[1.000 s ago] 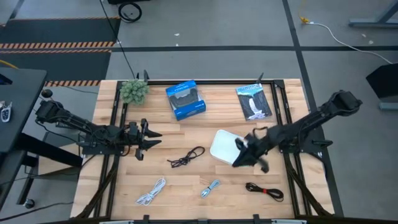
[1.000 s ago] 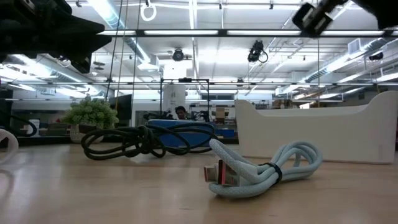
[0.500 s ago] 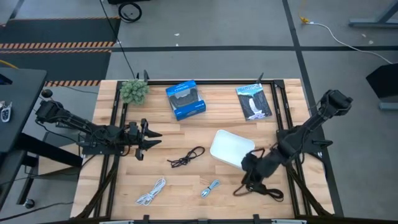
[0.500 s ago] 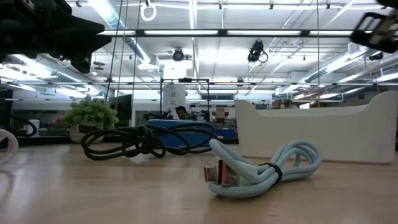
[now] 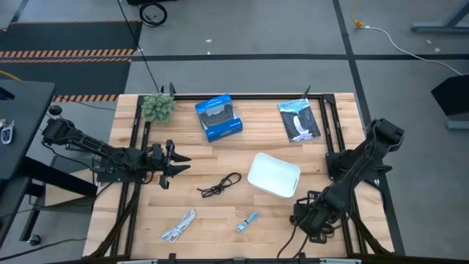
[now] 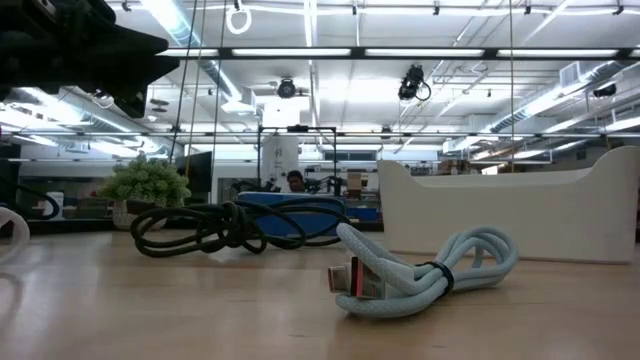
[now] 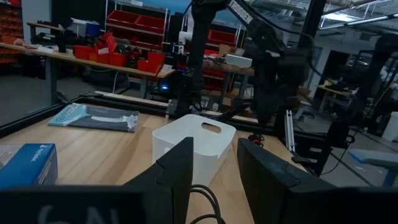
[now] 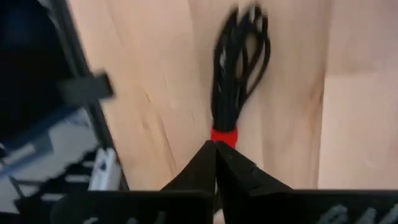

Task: Pick and place USB-C Cables
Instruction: Put the bottom black charger cable into the white bin

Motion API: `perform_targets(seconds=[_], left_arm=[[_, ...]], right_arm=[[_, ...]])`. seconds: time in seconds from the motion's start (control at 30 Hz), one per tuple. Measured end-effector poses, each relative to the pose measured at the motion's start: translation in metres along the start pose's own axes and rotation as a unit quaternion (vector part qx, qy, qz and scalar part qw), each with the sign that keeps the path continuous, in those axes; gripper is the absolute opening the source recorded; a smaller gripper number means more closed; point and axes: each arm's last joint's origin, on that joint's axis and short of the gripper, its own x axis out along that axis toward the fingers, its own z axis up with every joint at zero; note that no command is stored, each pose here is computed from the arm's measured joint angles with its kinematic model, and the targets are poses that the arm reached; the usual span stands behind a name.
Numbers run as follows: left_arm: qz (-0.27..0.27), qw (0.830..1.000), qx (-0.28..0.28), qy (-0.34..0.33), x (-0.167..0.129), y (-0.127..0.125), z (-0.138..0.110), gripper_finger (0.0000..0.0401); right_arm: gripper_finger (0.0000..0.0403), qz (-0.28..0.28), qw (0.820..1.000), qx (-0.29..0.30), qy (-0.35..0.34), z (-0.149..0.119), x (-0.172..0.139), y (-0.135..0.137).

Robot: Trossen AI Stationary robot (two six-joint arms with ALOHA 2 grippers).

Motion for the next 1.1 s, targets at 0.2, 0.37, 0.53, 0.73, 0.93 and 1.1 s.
perform_targets(seconds=[0.2,0.37,0.53,0.73,0.93,1.1], left_arm=[[0.0,1.0,0.0,0.0,0.0,0.0,0.0,0.0133],[0.0,1.0,0.0,0.0,0.0,0.0,0.0,0.0133],[0.0,1.0,0.0,0.0,0.0,0.0,0.0,0.0133],[0.0,1.0,-0.001,-0.001,0.0,0.0,0.0,0.0133],[0.0,1.0,0.0,0.0,0.0,0.0,0.0,0.0133],[0.0,1.0,0.0,0.0,0.0,0.0,0.0,0.0133]], right_arm=[[0.0091,-0.007,0.998,-0.004,0.059,0.001,0.018,0.001],[0.017,-0.021,0.997,-0.007,0.071,0.003,0.028,0.001],[0.0213,-0.04,0.997,0.018,0.056,0.004,0.034,0.001],[0.0215,-0.079,0.997,0.014,0.001,-0.004,0.037,0.006],[0.0215,-0.085,0.996,-0.002,-0.02,-0.009,0.038,0.01],[0.0214,-0.097,0.994,-0.019,-0.04,-0.016,0.039,0.013]])
